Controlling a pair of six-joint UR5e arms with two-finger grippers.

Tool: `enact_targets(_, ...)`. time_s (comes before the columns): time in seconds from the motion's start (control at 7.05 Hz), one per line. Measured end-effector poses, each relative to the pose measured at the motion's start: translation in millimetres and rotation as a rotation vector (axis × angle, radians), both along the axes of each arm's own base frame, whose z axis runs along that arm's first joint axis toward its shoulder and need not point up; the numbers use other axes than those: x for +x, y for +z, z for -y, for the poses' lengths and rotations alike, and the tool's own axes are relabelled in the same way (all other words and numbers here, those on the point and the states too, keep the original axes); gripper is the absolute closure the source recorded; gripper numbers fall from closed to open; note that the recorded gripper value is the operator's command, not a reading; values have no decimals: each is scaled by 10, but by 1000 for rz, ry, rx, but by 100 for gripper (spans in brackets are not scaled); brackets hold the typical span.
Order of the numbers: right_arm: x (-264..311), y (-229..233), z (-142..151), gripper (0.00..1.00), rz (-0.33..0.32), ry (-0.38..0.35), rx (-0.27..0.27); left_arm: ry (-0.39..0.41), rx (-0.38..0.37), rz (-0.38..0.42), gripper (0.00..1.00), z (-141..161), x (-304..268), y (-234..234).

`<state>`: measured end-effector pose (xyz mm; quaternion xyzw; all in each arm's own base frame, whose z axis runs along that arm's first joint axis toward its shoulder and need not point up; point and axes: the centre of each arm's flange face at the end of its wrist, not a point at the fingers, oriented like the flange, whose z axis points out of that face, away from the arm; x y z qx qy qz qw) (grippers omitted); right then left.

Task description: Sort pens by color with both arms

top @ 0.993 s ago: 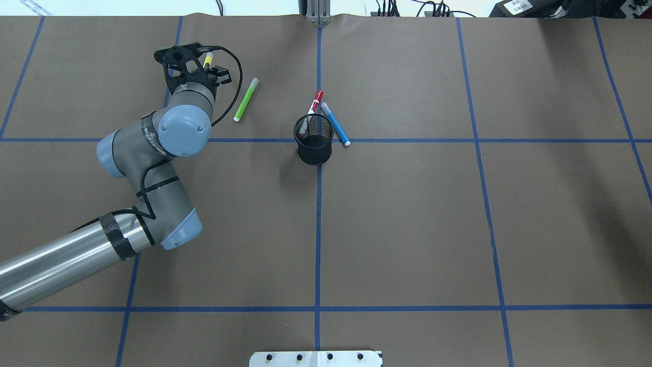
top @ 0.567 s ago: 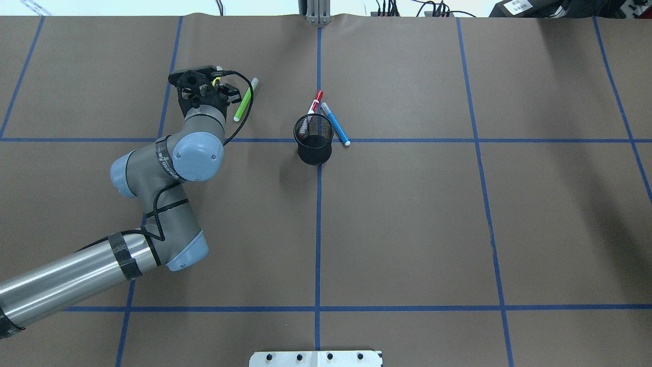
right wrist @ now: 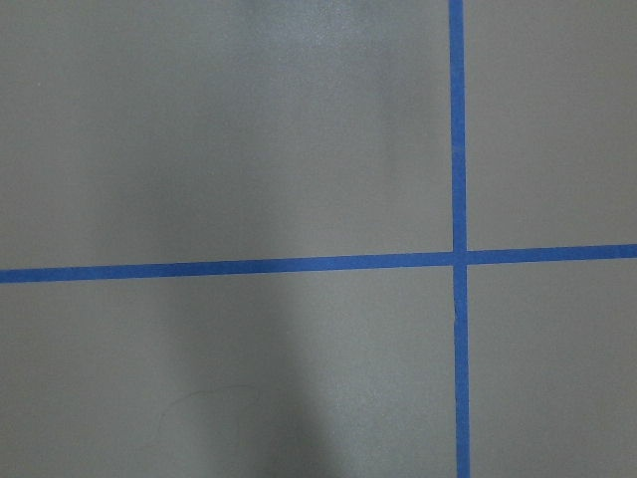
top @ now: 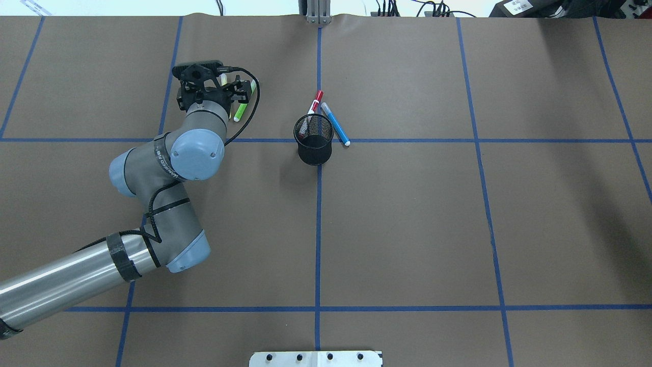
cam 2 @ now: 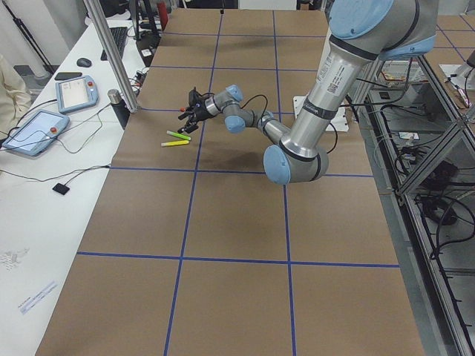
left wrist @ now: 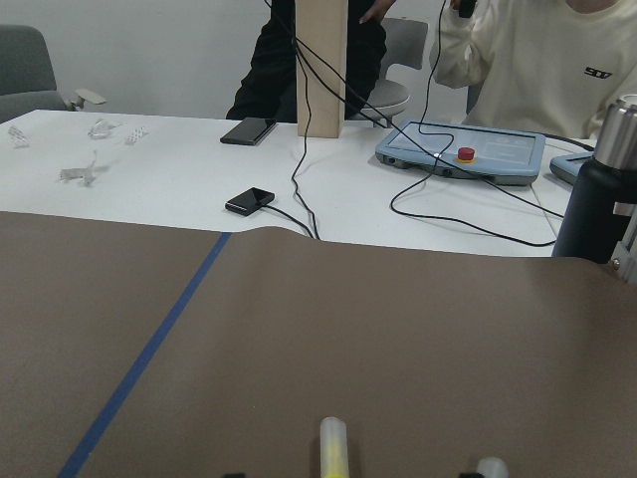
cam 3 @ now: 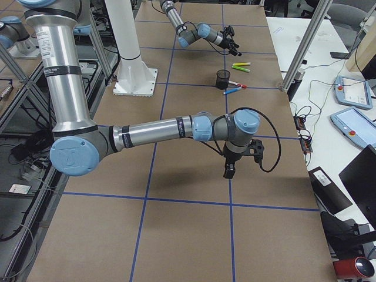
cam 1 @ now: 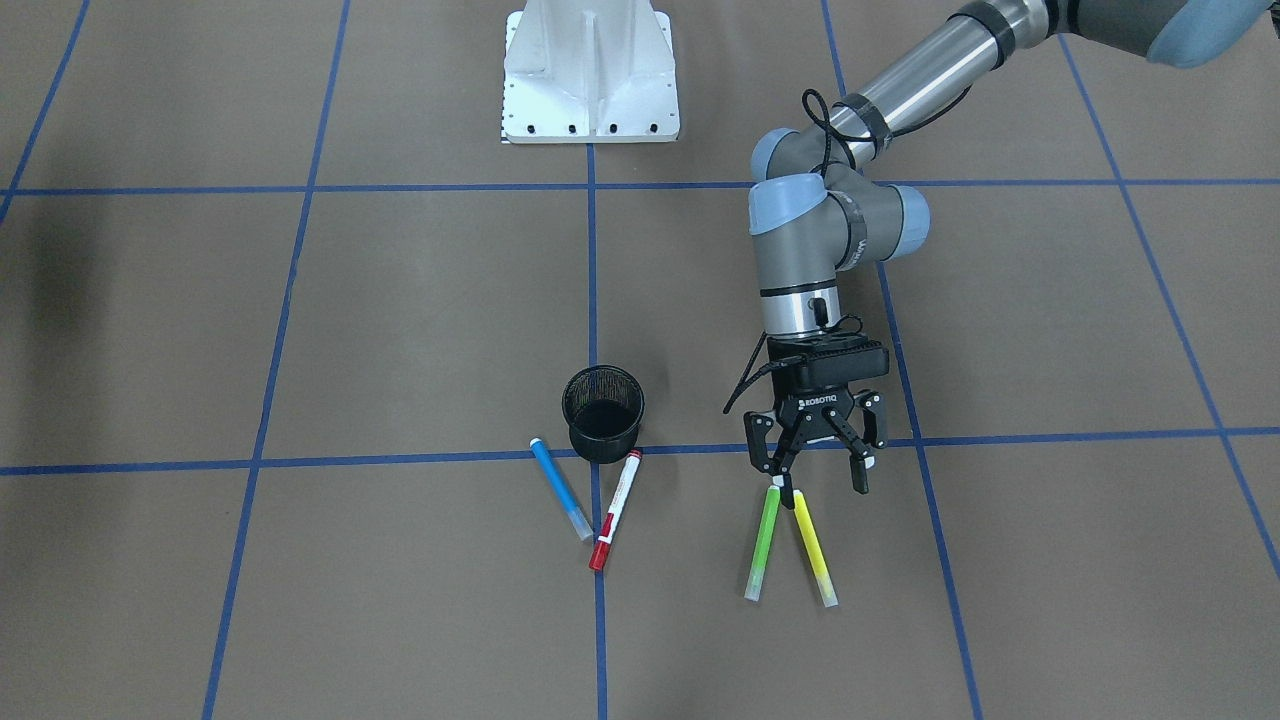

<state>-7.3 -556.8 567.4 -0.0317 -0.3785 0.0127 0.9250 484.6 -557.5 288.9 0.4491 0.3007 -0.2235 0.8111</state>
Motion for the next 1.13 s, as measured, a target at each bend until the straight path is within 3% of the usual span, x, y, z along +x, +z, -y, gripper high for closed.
enact_targets(0.14, 0, 0, 0, 0, 0, 0, 0, 57, -33, 27, 1, 82, -273, -214)
enact_targets(0.57, 0, 7, 0, 0, 0, 0, -1, 333, -316, 58, 1, 225, -1861, -895)
enact_targets(0.85, 0, 15, 0, 0, 0, 1, -4, 512, -454, 38, 1, 371, -2951, -886)
enact_targets(1.13, -2, 49, 0, 0, -2, 4, -14, 635, -541, 16, 1, 431, -3787, -725)
